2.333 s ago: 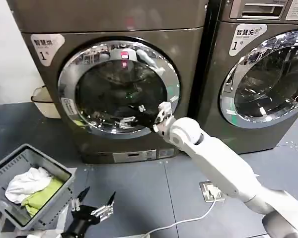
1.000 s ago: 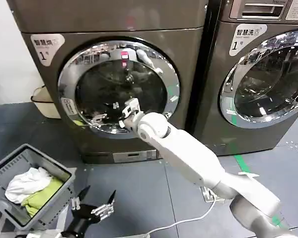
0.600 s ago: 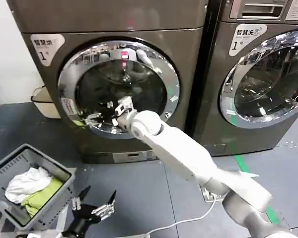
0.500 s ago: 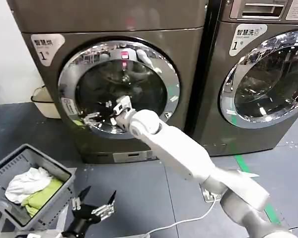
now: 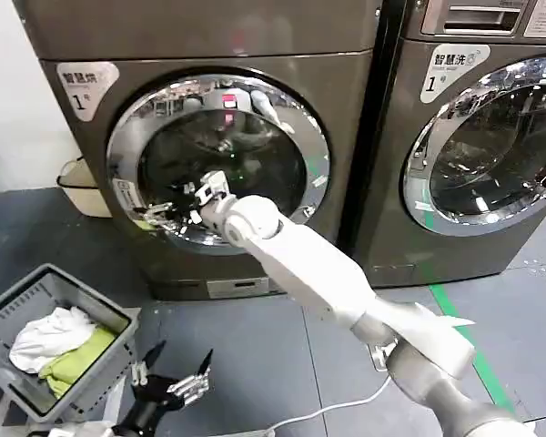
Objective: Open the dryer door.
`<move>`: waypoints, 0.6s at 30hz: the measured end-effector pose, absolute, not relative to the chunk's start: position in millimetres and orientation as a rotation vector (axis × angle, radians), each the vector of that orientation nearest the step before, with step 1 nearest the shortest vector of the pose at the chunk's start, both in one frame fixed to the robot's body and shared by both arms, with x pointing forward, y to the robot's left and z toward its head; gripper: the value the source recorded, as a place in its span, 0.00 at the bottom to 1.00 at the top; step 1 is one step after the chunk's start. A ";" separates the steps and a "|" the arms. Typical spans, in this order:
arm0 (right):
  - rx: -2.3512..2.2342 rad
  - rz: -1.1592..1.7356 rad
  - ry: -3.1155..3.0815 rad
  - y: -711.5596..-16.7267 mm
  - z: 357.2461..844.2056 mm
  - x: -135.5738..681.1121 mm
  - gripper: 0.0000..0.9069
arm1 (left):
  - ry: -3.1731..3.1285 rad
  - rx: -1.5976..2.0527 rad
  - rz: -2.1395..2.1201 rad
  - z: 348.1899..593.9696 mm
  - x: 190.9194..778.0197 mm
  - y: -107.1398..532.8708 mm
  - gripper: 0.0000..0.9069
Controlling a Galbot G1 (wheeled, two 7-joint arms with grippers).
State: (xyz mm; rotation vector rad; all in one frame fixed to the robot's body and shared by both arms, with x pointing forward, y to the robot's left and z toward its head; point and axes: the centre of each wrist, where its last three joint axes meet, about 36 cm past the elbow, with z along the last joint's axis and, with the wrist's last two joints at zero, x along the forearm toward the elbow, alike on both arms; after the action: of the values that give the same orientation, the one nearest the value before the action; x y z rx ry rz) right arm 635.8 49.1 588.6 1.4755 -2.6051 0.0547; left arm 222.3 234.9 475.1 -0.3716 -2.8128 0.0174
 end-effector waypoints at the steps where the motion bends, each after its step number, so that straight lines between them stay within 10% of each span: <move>1: 1.475 0.055 -2.604 50.6 588.6 636.2 1.00 | -2.813 -0.371 0.017 475.1 222.3 235.0 1.00; 18: 1.477 0.071 -2.593 66.5 588.7 641.0 1.00 | -2.818 -0.377 0.022 476.1 223.5 235.2 1.00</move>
State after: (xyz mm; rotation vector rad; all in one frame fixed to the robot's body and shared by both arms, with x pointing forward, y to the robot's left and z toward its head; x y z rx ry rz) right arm 641.0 66.5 588.7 1.4773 -2.5934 0.0709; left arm 223.5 235.2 476.1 -0.3765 -2.8181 0.0220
